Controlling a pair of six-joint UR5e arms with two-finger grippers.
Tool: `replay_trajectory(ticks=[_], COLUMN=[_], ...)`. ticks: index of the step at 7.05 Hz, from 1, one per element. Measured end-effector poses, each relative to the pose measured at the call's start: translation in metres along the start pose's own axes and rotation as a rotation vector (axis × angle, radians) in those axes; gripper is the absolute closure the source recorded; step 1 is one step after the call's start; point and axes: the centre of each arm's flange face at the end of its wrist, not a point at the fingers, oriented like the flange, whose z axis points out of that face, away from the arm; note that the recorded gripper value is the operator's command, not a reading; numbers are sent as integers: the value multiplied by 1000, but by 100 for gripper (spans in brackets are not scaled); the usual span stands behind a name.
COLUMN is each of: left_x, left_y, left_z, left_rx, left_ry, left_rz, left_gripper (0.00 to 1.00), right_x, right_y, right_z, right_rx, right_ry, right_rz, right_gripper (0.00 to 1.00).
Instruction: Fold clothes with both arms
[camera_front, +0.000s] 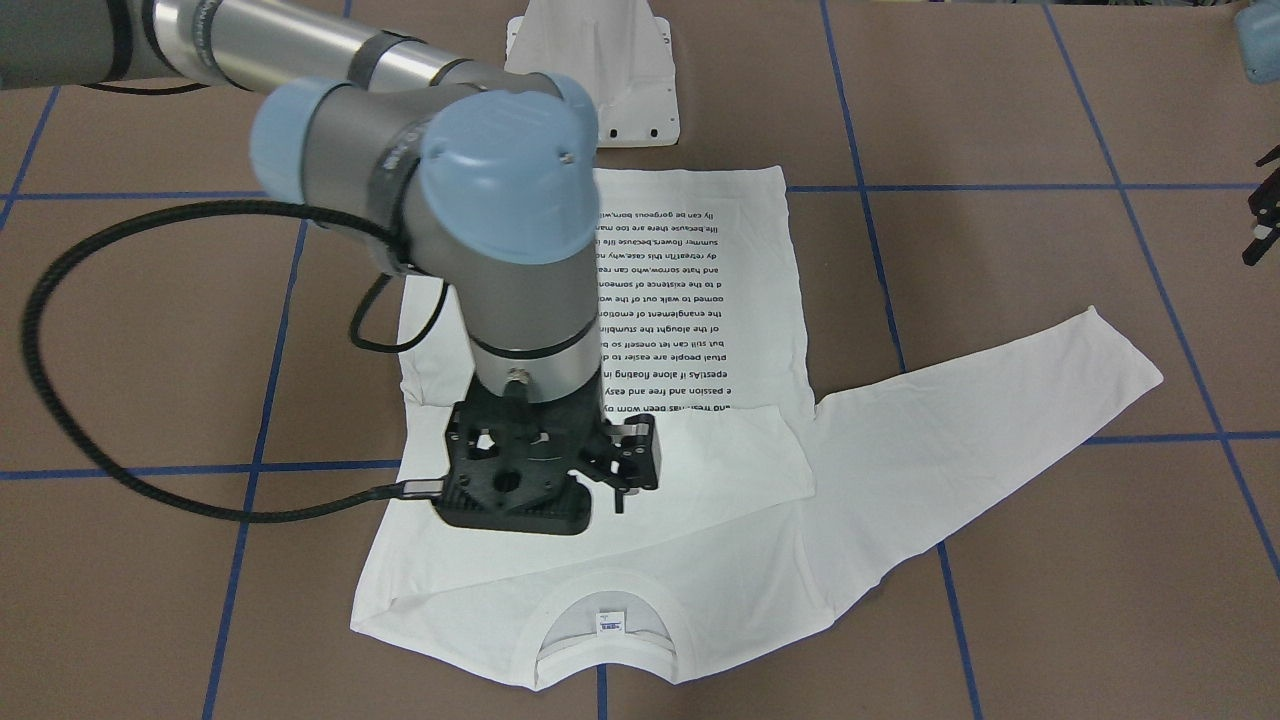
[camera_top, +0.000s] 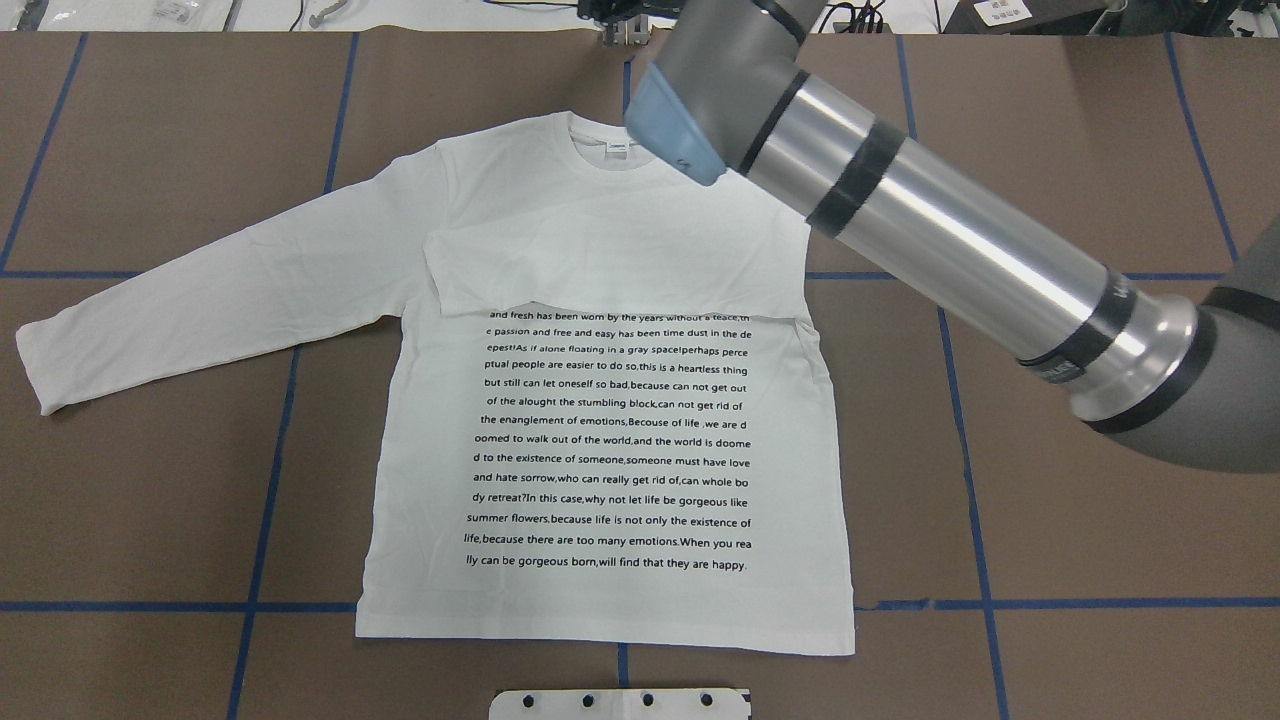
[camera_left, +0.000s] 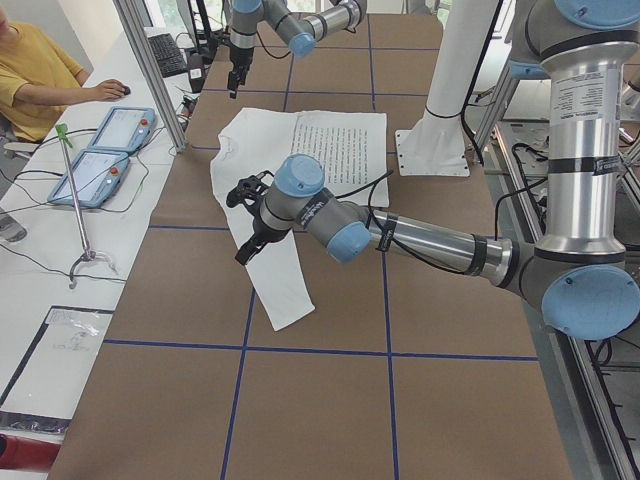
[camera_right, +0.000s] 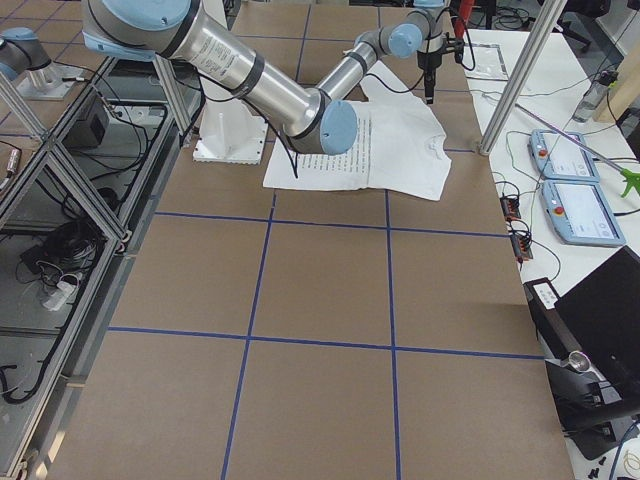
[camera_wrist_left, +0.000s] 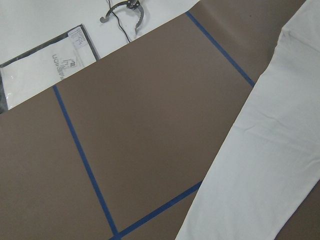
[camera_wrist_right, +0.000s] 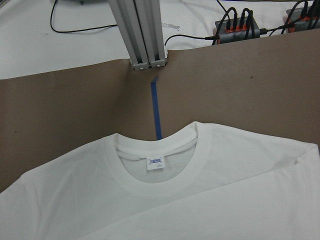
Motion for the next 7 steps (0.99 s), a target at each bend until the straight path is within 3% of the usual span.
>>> replay_trajectory(ticks=[2,4,7], left_x=[8,6,21], left_y=[42,84,123], left_z=[39,82,135], left_rx=[-52,-69,-104], left_ry=[-1,20,56], left_rz=[31,78,155], left_gripper=[0,0,0], right_x=[137,263,381], right_y=[-4,20,75], right_z=[-1,-5,-3], right_rx=[-31,-68,-135], right_ry=[-19,-24,-12], right_rz=[-130,-206,-202], right_gripper=[0,0,0])
